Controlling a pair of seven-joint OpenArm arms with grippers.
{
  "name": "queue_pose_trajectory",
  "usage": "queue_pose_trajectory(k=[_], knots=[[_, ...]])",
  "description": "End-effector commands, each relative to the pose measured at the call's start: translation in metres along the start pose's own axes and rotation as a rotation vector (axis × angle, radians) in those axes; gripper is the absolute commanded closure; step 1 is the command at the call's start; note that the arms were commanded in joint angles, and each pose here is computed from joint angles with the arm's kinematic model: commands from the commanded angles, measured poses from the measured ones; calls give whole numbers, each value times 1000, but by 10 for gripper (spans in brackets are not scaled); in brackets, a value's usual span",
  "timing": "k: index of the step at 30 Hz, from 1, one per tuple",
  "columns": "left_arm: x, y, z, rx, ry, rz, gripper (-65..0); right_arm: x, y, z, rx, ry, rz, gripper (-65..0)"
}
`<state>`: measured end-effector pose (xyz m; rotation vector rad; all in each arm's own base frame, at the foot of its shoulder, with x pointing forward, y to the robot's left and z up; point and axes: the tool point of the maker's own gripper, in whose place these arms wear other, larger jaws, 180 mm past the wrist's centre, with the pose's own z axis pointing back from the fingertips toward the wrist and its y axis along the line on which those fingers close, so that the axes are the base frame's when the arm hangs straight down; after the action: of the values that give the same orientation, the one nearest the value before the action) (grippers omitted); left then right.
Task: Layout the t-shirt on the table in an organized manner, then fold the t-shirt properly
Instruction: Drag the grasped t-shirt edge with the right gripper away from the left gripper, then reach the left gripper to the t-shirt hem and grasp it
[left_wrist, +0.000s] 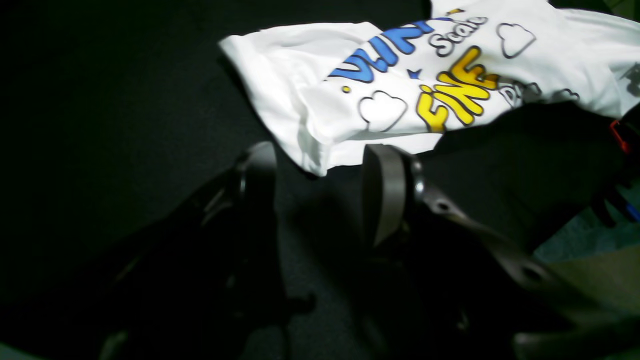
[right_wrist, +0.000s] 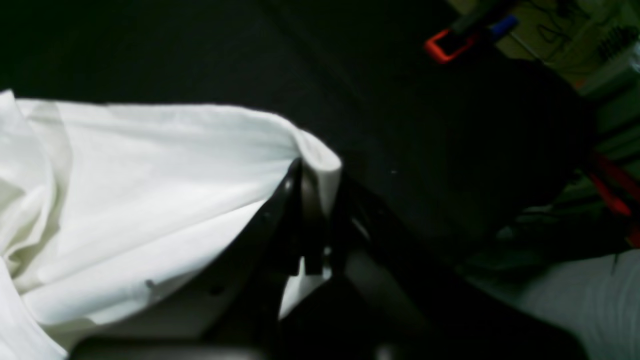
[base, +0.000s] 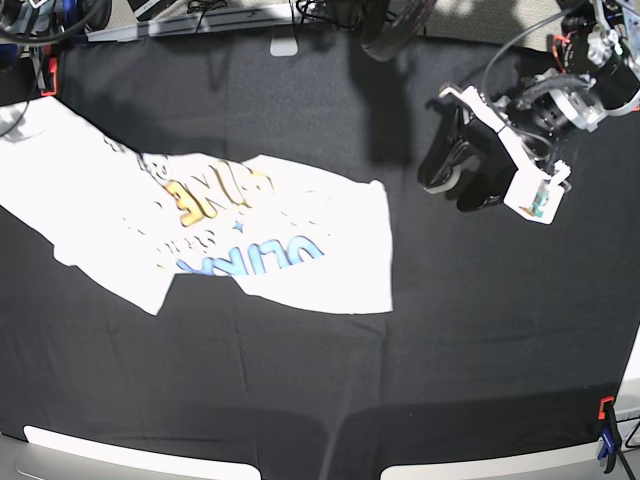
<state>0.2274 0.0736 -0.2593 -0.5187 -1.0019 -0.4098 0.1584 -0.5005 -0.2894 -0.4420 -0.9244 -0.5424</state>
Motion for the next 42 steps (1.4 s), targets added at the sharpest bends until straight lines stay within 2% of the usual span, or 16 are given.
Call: queue_pose_trajectory(k=[1,6,7,10,11,17,21,27,32,37,42], knots=[[12,-3,2,-8,-43,-14,-260,25,-6,4,-12,-75,15,0],[12,-3,2,-8,-45,-14,-260,23,3,4,38,-64,-28,0],[13,-2,2,-7,-56,-12,-260,24,4,4,44,-66,-32,-28],[11,8,-3,16,-58,-9,-260,24,9,4,61,-68,-25,-177],[9,12,-5,20,-52,3,-260,25,13,3,81,-71,-20,-201],[-12,27,-32,-33,-28,190,-260,39,56,13,319,-153,21,-204],[-20,27,-49,-75,-35,288,-260,48,72,21,424,-199,-36,-204],[-12,26,-70,-110,-70,344,-260,54,91,33,557,-212,-122,-204],[-22,4,-85,-191,-12,389,-260,55,118,46,714,-191,-175,-204],[-33,-10,-98,-232,-5,429,-260,45,157,43,810,-113,-117,-204],[-45,5,-104,-149,2,407,-260,42,207,33,871,-59,1,-204]])
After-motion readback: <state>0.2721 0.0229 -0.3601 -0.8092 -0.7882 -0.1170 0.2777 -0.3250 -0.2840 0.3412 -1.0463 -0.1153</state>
